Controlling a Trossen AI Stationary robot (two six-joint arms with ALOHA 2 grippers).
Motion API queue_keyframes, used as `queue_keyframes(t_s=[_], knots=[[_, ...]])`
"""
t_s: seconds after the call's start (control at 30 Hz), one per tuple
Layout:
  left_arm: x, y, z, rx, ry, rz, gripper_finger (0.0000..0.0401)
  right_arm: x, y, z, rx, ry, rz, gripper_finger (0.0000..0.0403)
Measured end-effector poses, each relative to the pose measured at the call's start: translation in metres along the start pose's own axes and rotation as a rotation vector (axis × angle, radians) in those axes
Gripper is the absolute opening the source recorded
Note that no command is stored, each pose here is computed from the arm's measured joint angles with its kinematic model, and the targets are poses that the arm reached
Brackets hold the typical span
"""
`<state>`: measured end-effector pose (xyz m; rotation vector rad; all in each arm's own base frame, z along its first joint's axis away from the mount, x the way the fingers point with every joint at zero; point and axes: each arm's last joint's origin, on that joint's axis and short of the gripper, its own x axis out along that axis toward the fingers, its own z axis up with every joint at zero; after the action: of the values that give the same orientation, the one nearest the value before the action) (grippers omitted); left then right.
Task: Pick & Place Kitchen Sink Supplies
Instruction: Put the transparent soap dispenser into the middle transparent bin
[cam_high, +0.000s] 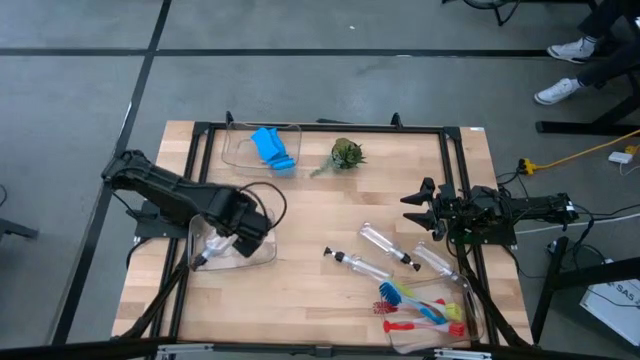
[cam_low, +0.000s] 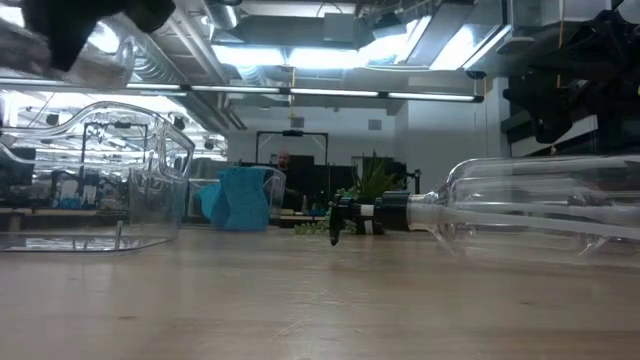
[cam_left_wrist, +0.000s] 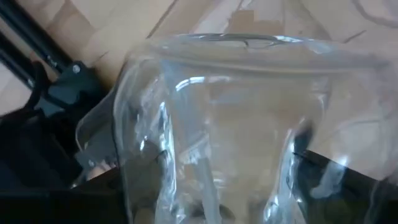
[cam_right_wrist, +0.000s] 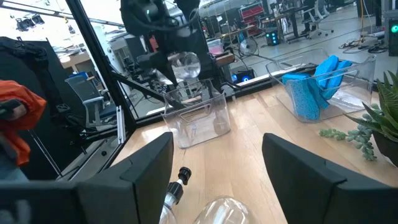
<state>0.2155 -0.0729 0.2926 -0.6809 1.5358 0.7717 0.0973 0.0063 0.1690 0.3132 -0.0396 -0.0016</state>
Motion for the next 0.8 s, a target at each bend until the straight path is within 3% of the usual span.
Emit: queue_keyframes(t_s=[0.27,0.5,0.8], knots=[[0.041,-0.002,0.002,0.236,-0.005,0.013,0.0293,0.000,0.000,0.000,0.000,0.000,0.000,0.0245],[0.070,-0.008,0.014,0.438,-0.052,-0.079,0.0293,0.000,0.000,0.000,0.000,0.000,0.000,0.0245],[0.092,-0.006,0.020,0.436,-0.080,-0.079,0.0293,0.000,0.000,0.000,0.000,0.000,0.000,0.0245]])
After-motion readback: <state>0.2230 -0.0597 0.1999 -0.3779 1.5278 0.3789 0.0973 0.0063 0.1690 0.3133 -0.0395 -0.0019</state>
